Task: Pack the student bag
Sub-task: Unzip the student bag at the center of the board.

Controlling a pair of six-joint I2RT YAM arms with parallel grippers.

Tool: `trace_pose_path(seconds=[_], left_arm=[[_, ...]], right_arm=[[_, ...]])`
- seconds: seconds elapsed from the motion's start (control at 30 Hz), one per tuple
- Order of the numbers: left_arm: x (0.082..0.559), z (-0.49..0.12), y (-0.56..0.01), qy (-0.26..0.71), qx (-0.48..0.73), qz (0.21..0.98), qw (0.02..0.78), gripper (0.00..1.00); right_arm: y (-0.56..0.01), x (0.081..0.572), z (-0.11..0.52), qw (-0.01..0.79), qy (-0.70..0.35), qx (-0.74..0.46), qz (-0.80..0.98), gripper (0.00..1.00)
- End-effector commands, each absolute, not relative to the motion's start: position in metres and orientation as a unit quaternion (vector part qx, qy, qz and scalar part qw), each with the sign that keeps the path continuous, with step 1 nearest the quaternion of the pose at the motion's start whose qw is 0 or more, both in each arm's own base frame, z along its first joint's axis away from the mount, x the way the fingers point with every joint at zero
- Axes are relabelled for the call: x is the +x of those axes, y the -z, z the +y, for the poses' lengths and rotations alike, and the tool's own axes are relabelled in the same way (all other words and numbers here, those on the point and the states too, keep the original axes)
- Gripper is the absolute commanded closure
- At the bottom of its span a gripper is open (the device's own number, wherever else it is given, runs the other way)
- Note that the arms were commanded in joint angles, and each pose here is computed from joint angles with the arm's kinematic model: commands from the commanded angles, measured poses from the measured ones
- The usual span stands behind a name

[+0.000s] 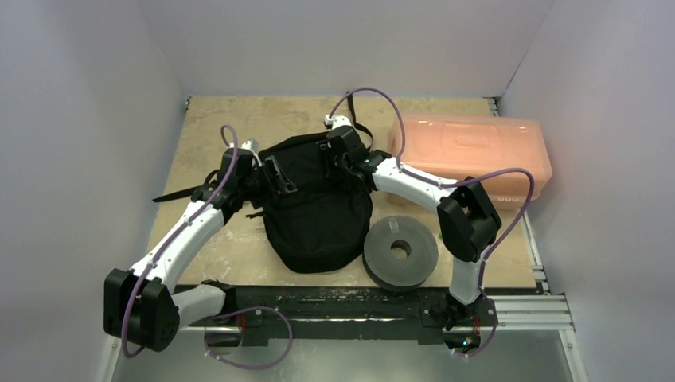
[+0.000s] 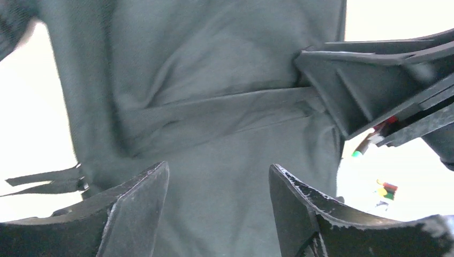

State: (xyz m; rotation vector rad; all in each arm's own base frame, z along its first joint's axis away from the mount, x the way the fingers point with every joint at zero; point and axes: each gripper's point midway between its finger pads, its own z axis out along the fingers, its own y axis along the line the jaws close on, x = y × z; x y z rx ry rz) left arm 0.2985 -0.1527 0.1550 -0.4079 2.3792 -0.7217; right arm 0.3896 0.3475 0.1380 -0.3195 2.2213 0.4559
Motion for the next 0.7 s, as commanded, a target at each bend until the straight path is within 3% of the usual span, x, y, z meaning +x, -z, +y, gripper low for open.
trace_pose_path(seconds=[0.0,0.17,0.3,0.37,0.47,0.57,0.67], left_arm=[[0.292,-0.126,-0.135,0.225,-0.188,0.895,0.335,0.31],[0.284,-0.124,-0.109,0.217,-0.190,0.903,0.317,0.30],[0.283,-0.130,-0.098,0.232,-0.191,0.903,0.308,0.39],[0.281,-0.132,-0.092,0.240,-0.197,0.901,0.302,0.48],[0.280,-0.136,-0.085,0.261,-0.213,0.892,0.303,0.65],[0.276,-0.137,-0.078,0.273,-0.224,0.883,0.308,0.81],[0.278,-0.138,-0.077,0.283,-0.223,0.876,0.320,0.90]], right_arm=[[-0.156,0.399,0.343,0.451,-0.139,-0.130,0.872,0.44],[-0.149,0.396,0.348,0.468,-0.075,-0.146,0.868,0.49],[-0.143,0.392,0.353,0.474,-0.047,-0.154,0.866,0.62],[-0.140,0.391,0.356,0.470,-0.054,-0.153,0.868,0.72],[-0.145,0.390,0.357,0.475,-0.064,-0.146,0.865,1.00],[-0.162,0.386,0.359,0.491,-0.068,-0.137,0.858,1.00],[-0.177,0.377,0.375,0.510,-0.063,-0.148,0.845,1.00]])
